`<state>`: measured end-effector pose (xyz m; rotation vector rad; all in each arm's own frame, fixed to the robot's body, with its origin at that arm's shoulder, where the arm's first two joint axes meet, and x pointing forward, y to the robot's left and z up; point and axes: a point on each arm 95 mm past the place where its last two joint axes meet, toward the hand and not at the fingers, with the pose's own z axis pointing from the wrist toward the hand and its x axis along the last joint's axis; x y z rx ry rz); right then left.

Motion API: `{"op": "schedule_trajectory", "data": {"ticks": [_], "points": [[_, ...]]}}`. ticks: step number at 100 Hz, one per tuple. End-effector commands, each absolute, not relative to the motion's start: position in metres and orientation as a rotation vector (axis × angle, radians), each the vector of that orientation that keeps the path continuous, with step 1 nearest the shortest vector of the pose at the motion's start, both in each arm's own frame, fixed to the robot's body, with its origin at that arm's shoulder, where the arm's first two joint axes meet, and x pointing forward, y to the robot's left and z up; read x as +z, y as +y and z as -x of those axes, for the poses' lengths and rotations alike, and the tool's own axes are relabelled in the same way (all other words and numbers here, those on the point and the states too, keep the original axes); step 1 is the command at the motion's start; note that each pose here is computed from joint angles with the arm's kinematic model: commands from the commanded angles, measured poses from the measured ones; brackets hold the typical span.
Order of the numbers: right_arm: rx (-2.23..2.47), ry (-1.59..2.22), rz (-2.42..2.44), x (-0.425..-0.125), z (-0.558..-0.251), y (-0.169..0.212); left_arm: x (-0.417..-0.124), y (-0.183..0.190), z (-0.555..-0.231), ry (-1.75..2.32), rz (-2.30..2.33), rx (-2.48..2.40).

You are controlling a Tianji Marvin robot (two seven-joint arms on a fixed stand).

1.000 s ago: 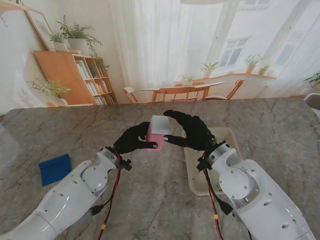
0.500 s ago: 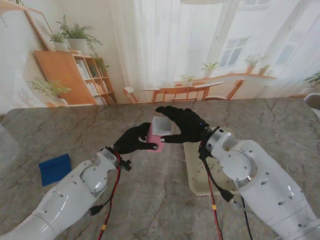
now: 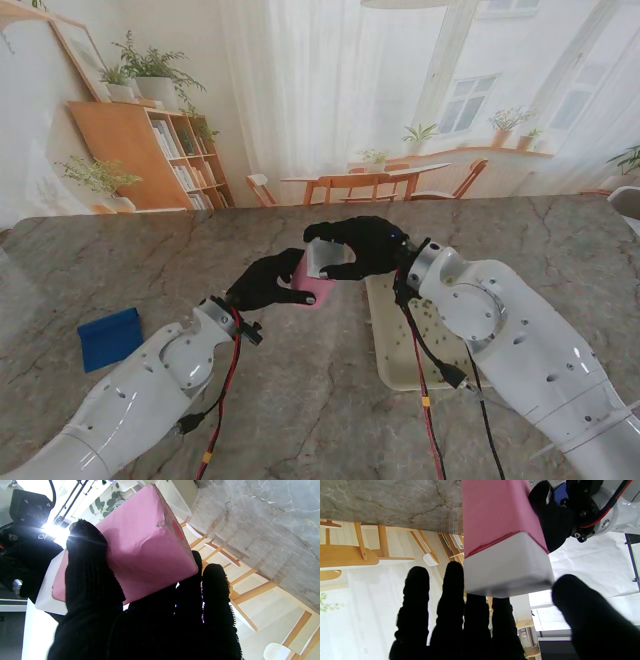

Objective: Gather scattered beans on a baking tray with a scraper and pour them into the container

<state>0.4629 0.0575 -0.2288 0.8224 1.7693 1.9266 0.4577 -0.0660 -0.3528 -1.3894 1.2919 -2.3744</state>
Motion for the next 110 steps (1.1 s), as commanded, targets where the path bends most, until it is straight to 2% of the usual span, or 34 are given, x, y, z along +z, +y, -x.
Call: {"op": "schedule_trajectory", "data": {"ticks": [1,54,110], "points": [[1.925,1.797,-0.82,-0.23,-0.463,0.058,-0.349,-0.067,-0.458,1.283,1.379,-2.388],[1.911,1.821,-0.759,-0.232,-0.462,0.061,-0.348,-0.066,-0.456,1.223,1.433,-2.415],[1.914,1.845,-0.49,-0.225,-0.464,0.069,-0.346,-0.065,-0.452,1.155,1.479,-2.455]]}}
